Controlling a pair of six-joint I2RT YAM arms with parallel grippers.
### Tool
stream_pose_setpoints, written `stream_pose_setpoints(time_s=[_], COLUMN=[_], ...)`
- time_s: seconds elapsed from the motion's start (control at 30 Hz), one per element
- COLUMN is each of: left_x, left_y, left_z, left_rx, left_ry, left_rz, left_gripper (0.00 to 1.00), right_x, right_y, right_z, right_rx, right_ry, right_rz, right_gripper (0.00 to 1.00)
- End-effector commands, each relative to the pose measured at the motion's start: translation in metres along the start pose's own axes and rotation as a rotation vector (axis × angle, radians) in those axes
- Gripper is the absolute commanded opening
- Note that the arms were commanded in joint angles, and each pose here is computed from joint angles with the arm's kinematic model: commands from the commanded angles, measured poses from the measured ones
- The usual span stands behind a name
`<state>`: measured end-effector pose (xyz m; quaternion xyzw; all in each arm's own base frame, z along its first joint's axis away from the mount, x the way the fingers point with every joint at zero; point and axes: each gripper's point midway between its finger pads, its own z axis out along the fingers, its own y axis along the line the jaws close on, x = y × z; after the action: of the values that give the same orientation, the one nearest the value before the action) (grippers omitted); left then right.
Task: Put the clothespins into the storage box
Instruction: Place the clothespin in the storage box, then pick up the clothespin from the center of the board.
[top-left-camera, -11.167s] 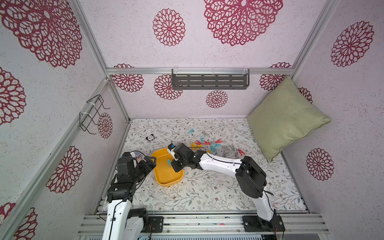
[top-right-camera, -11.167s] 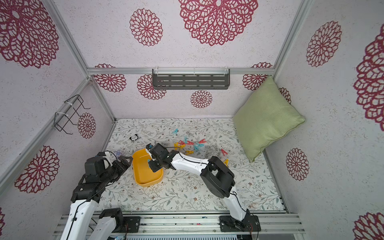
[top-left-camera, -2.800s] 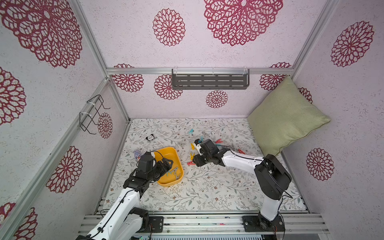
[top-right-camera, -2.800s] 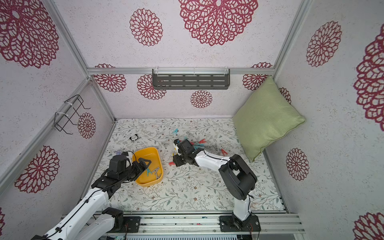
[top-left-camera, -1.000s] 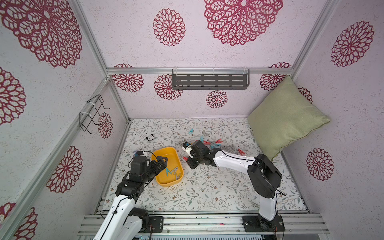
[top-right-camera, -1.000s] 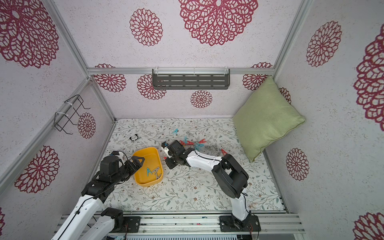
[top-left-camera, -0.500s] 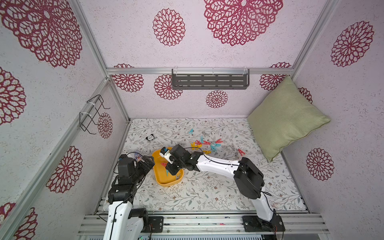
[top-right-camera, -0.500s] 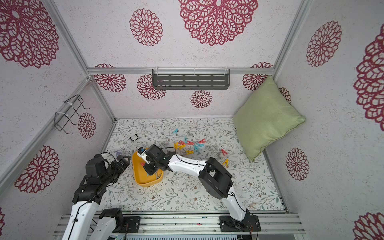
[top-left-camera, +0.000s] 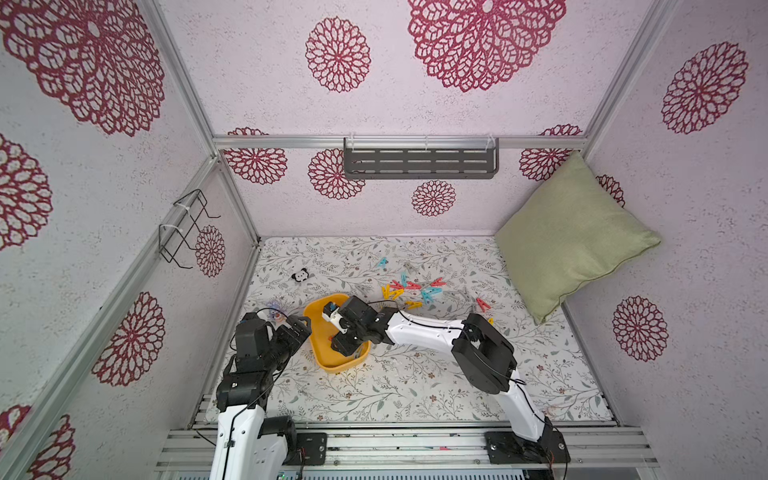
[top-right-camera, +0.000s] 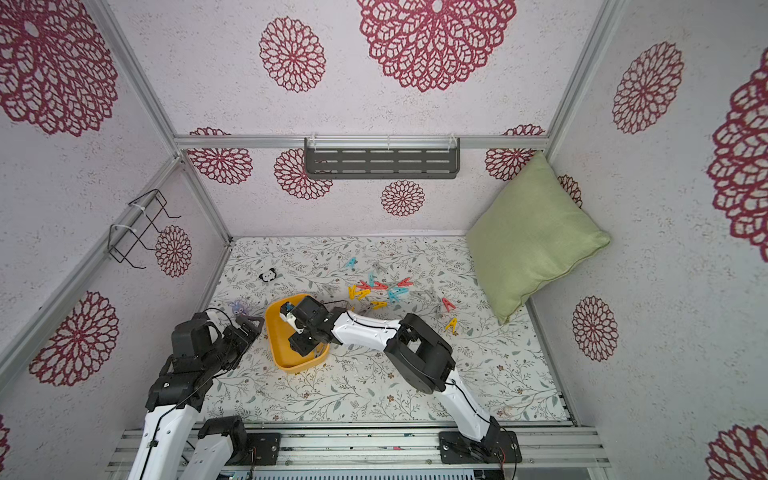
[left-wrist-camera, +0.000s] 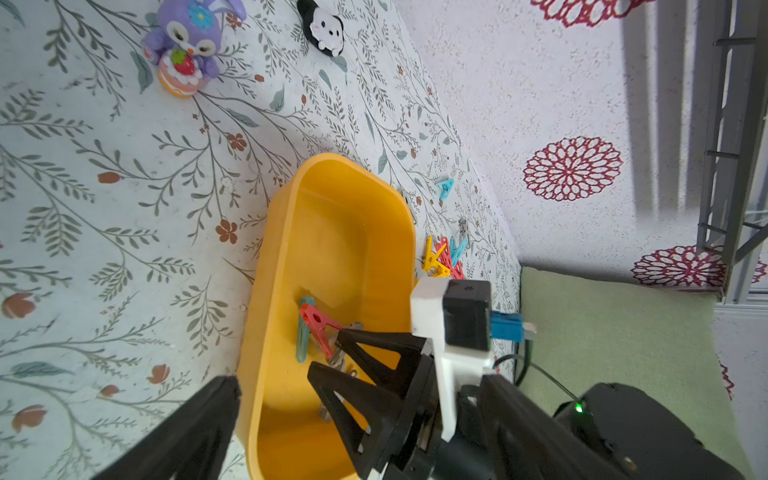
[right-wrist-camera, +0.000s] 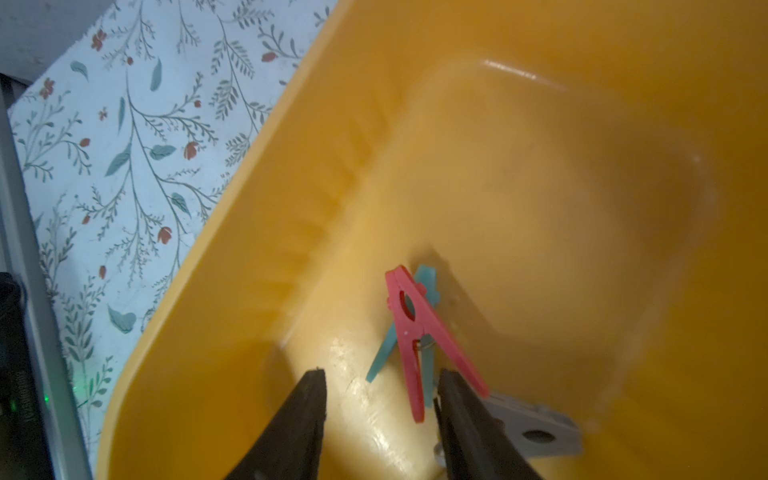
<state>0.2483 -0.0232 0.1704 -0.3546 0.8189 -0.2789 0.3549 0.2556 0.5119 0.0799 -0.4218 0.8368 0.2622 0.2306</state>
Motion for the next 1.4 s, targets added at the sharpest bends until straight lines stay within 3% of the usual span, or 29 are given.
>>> stream_pose_setpoints(time_s=[0.0,0.27,0.53,0.83,1.37], left_x=[0.0,0.014,0.05,0.081,0.08], left_y=[-0.014,-0.04,-0.073,-0.092,-0.081], left_z=[0.002,0.016,0.047,0.068,0.061], left_rx=[0.049,0.083,0.107,0.105,0.092], left_ry=[0.013,0.064,0.157,0.22,0.194], left_rz=[0.034,0.103,0.198,0.266,0.273], left_gripper=[0.97,0.99,0.99,0.99,0.99], right_x=[-0.052,-0.05,0.018,0.057,0.066], right_y=[-0.005,-0.069,-0.165,-0.191,-0.202], right_z=[-0.059,-0.121,-0.159,-0.122,-0.079], right_rx=[0.035,0.209,0.373,0.368,0.351], right_ry=[-0.158,-0.222,-0.215,-0.17,-0.137], right_rz=[0.012,0.137,0.362,0.499,0.557], right_gripper=[0.5,0.45,0.44,0.42,0.51])
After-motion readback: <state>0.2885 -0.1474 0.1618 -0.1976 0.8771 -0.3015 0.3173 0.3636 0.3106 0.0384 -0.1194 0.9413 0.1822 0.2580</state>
